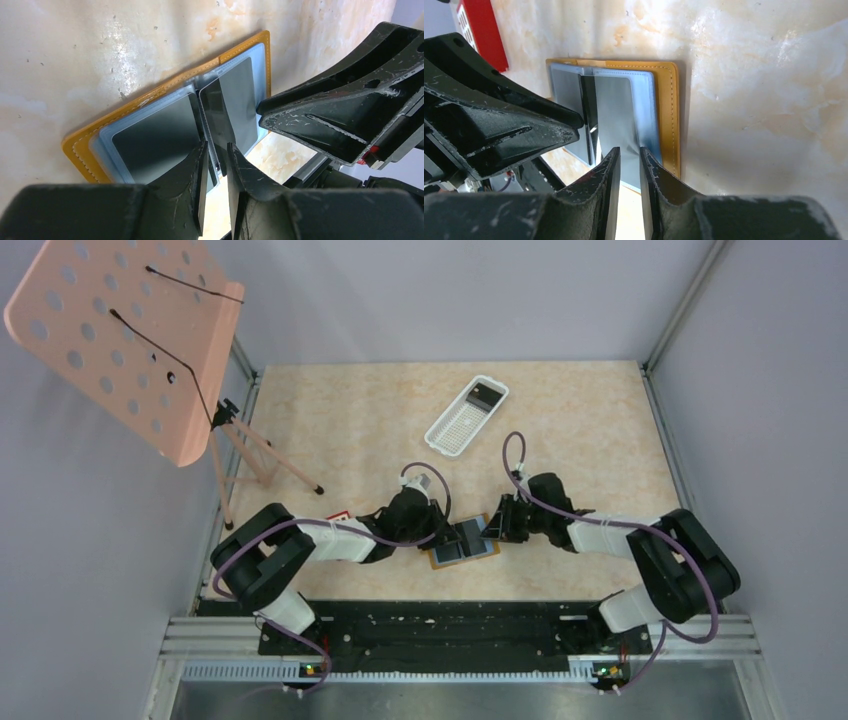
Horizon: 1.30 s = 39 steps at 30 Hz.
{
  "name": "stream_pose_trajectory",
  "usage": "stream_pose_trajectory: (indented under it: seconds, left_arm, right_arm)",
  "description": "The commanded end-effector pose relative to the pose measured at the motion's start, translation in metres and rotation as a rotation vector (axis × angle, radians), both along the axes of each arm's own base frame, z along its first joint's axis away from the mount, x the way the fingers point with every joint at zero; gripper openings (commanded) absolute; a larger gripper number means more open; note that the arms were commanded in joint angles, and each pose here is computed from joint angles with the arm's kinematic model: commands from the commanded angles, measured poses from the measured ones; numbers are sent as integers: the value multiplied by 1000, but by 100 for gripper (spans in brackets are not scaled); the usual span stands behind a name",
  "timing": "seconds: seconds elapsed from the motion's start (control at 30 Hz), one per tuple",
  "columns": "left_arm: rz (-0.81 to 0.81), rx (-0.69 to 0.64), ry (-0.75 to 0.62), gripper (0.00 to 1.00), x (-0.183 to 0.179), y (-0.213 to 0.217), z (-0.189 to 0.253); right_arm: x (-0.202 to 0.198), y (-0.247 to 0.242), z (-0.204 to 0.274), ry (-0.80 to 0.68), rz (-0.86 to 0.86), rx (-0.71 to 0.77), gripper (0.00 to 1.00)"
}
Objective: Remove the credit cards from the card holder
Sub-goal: Remove the credit card from the card holder.
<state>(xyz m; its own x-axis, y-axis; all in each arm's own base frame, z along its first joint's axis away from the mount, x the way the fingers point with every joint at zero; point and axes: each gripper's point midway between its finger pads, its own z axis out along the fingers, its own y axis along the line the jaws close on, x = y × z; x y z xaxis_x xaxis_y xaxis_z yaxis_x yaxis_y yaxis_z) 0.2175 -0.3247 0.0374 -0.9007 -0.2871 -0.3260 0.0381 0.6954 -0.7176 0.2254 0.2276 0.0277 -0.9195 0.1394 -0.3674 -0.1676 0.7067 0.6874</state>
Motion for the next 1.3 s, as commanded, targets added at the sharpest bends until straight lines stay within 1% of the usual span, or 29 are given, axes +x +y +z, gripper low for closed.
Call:
stream_pose_trajectory:
  seconds: [0.0, 0.17, 0.47, 0.53, 0.63, 0.93, 1.27]
  left_arm:
    - [10, -1, -24, 27, 8, -6, 4]
    - [18, 15, -20, 27, 11, -6, -1]
    - [21, 28, -19, 27, 11, -8, -4]
    - [43, 61, -17, 27, 11, -3, -6]
    - [88, 143, -15, 27, 13, 7, -10]
    - [103, 195, 27, 30, 10, 8, -19]
    - [146, 289, 7, 33, 13, 18, -17]
  right_arm:
    - [-1, -13, -23, 23, -62, -57, 21]
    - [-7, -18, -37, 48, -77, -73, 20]
    - [-8, -18, -37, 49, -77, -76, 20]
    - [-7, -19, -36, 47, -78, -77, 20]
    - [-8, -19, -36, 47, -76, -78, 19]
    - [-6, -18, -30, 23, -76, -68, 19]
    - [-5, -17, -28, 15, -78, -59, 19]
